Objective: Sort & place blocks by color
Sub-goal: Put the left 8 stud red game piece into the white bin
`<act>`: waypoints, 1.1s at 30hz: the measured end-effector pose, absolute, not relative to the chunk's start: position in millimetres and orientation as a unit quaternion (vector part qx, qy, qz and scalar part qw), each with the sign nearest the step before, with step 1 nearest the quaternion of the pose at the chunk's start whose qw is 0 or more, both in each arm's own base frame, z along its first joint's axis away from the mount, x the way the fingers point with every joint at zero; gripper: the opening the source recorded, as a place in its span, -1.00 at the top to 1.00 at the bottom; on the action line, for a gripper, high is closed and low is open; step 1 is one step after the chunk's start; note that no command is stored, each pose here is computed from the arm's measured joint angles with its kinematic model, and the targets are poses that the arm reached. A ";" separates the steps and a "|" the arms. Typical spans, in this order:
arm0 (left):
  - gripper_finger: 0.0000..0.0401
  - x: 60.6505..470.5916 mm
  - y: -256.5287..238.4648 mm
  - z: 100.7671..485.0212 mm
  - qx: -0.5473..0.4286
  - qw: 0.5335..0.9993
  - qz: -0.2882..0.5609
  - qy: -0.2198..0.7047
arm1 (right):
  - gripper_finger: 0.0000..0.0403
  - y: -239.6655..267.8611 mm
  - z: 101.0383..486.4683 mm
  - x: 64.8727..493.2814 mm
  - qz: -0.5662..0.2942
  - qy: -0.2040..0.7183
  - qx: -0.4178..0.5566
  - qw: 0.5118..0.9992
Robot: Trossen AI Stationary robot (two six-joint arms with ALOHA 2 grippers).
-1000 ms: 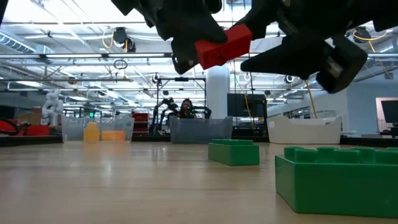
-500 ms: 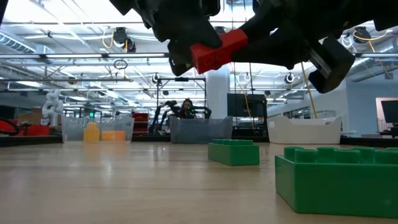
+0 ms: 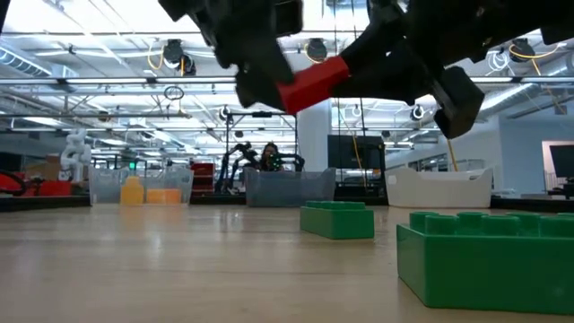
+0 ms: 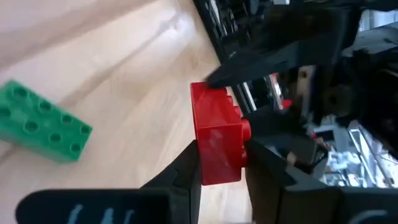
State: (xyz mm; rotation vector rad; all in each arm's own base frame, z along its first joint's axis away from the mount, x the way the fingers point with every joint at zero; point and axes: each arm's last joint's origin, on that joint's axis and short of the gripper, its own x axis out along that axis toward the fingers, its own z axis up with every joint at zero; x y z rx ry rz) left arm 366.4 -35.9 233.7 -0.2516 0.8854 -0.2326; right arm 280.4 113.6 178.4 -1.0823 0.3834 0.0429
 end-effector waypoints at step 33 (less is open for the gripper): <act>-0.24 349.2 -38.1 257.7 0.000 0.915 0.044 0.402 | 0.59 -123.7 224.2 166.2 -0.474 0.456 -0.100 0.746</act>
